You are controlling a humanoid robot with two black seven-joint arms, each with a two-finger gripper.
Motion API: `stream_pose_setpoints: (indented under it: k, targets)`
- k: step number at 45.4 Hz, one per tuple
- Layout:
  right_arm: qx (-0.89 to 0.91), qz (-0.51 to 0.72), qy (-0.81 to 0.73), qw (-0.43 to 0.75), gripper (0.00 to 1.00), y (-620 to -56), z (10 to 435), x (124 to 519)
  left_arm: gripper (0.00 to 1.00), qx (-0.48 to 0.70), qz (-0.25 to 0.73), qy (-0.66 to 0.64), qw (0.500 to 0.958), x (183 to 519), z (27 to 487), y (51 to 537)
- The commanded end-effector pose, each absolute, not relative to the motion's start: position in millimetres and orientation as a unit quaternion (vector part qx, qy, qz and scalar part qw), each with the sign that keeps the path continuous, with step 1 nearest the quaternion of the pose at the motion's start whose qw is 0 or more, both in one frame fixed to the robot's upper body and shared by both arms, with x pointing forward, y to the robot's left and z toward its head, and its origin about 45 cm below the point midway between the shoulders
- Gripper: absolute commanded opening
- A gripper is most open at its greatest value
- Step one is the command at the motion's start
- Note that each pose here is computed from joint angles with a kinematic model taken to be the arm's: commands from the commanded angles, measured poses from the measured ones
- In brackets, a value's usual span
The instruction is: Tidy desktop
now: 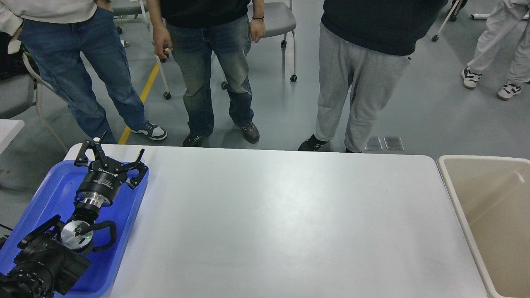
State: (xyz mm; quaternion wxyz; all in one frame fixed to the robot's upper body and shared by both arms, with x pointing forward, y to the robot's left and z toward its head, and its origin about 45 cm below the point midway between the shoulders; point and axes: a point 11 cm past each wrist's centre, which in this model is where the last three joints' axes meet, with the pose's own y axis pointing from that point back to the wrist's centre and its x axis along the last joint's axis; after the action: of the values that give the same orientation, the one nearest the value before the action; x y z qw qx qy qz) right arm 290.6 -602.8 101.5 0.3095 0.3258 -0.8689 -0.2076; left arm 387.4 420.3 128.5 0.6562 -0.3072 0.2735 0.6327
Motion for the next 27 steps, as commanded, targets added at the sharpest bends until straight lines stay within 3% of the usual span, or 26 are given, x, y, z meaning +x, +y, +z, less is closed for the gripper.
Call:
stream_pose_setpoints:
  k: [1,8,10,13,15,23,27]
  targets:
    - [0.331,-0.235,-0.861,0.307,0.0,-581.0,75.9,285.4,1.0,-0.307,0.632,0.274,0.656,387.5,128.2,419.6]
    - [0.335,-0.239,-0.858,0.308,0.01,-574.3,70.9,286.7,1.0,-0.307,0.632,0.274,0.656,387.5,128.2,419.7]
    - [0.335,-0.239,-0.858,0.308,0.24,-573.7,70.5,286.9,1.0,-0.307,0.632,0.274,0.656,387.5,128.2,419.7]
    - [0.338,-0.238,-0.857,0.308,0.5,-571.5,69.3,288.0,1.0,-0.308,0.633,0.273,0.656,387.4,128.6,420.5]
    - [0.338,-0.237,-0.857,0.308,0.78,-571.6,69.5,288.0,1.0,-0.308,0.632,0.274,0.656,387.5,128.3,419.8]
    - [0.338,-0.235,-0.857,0.31,0.98,-572.9,71.0,288.5,1.0,-0.307,0.632,0.274,0.656,387.5,128.2,419.6]
    - [0.339,-0.232,-0.857,0.312,0.99,-574.4,72.7,289.0,1.0,-0.307,0.633,0.273,0.656,387.4,128.5,420.4]
